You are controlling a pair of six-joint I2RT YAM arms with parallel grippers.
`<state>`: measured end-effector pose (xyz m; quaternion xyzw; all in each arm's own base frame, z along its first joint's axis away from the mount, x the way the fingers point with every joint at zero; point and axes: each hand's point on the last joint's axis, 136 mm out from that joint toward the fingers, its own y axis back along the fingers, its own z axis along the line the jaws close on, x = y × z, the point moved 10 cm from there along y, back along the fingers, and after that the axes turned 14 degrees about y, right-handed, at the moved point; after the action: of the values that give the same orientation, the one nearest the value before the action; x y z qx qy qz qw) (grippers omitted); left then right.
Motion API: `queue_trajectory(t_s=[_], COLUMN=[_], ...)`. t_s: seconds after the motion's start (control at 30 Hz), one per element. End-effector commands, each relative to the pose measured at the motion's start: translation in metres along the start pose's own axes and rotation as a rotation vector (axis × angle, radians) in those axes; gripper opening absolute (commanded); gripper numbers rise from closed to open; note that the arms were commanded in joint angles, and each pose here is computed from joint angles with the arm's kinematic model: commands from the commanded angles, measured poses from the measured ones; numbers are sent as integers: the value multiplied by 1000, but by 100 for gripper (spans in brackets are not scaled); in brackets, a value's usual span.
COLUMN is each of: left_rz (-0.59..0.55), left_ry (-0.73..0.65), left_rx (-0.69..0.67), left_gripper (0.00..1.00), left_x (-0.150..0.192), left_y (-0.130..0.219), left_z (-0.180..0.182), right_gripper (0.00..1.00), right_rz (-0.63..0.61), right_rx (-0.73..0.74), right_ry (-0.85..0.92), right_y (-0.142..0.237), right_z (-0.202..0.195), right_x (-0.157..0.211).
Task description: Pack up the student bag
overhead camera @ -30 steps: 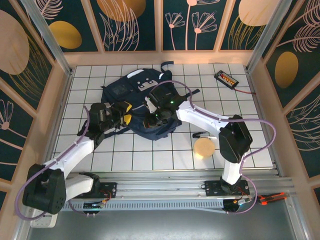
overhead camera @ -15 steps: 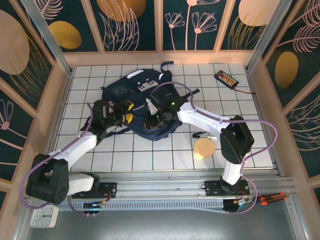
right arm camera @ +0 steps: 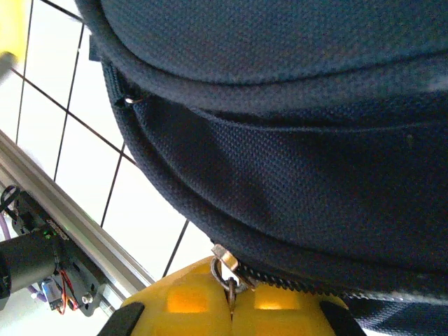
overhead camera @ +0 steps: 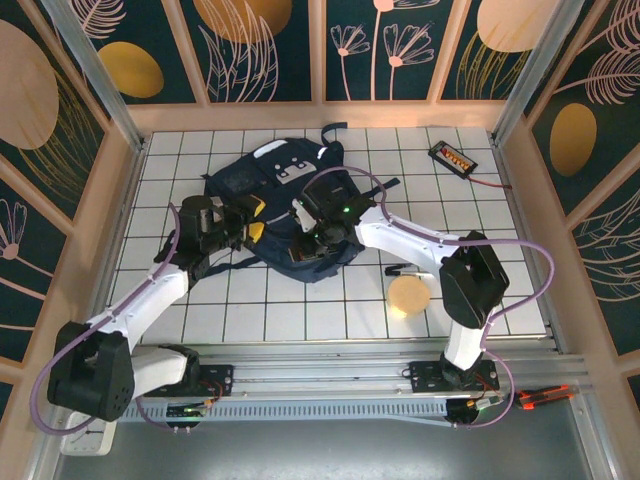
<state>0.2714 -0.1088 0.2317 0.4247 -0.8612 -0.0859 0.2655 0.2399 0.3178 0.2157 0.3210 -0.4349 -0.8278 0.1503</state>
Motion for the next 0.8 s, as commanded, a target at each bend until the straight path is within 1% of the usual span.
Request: queue_trajectory(t_s=[0.0,0.13,0.47,0.67,0.77], left_rz=[23,20,29,42,47], left_ry=[-25,-25,-10,-14,-20], left_rx=[36,32,-10,-30,-40], left_gripper=[60,60,61,61,61], left_x=[4,1,-8,-10,-9], left_y=[3,-1,-19,-27,-26], left_z=[-13,-11,9,13,13], right_gripper=[0,0,0,0,0], right_rz=[19,20,27,30,35], right_rx=[-51,-50,-44,-44,-39], right_ry=[44,47,48,44,43], right_y=[7,7,9,8,7], right_z=[12,11,11,11,9], right_x=[7,6,6,7,8])
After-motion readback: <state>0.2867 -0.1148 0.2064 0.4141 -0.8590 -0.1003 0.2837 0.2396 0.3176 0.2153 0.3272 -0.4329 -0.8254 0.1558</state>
